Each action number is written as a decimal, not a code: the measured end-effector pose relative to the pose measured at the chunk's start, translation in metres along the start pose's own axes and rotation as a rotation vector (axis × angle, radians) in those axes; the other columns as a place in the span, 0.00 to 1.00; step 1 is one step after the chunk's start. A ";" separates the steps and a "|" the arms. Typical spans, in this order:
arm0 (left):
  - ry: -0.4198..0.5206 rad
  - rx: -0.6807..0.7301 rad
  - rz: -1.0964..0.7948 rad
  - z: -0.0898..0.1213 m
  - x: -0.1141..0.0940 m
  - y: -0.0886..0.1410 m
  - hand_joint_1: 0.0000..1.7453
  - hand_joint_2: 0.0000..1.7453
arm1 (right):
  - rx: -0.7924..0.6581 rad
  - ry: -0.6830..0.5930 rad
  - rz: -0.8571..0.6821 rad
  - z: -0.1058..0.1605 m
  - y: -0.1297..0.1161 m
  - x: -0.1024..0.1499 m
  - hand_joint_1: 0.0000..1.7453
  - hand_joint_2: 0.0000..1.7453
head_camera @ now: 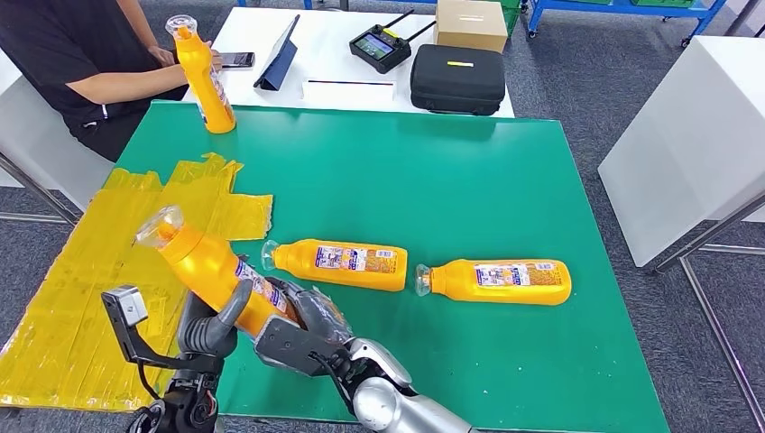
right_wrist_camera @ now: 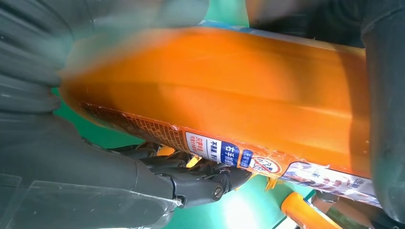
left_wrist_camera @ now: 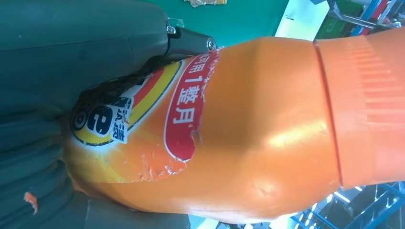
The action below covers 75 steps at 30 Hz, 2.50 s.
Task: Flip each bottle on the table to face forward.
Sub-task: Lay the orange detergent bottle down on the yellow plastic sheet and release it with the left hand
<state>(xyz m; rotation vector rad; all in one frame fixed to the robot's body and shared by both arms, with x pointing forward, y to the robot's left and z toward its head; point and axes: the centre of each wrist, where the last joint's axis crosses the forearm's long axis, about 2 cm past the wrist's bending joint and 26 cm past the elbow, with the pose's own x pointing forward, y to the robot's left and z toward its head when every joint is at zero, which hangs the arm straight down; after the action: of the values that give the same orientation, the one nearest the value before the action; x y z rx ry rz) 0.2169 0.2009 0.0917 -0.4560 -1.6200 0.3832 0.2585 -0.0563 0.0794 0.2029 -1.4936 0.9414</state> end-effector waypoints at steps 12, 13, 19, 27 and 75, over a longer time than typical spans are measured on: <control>-0.504 0.130 -1.078 -0.023 0.027 0.024 1.00 1.00 | -0.091 0.029 0.041 0.008 -0.027 -0.005 0.00 0.00; -0.576 0.110 -1.258 -0.028 0.033 0.031 1.00 1.00 | -0.105 0.029 0.051 0.010 -0.033 -0.004 0.00 0.00; -0.652 0.061 -1.846 -0.050 0.051 0.071 1.00 1.00 | -0.212 0.022 0.067 0.032 -0.064 -0.001 0.00 0.00; -0.548 0.087 -1.955 -0.066 0.044 0.080 1.00 1.00 | -0.297 0.024 0.075 0.056 -0.091 -0.013 0.00 0.00; -0.290 0.168 -0.840 -0.083 0.017 0.048 0.00 0.00 | -0.263 0.372 0.616 0.019 -0.132 -0.036 0.00 1.00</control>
<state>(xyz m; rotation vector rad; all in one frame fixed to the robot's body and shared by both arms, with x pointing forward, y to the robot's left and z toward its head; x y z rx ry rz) 0.3012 0.2496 0.0903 0.4356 -1.8792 -0.0614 0.3348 -0.1679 0.1055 -0.6266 -1.3266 1.1708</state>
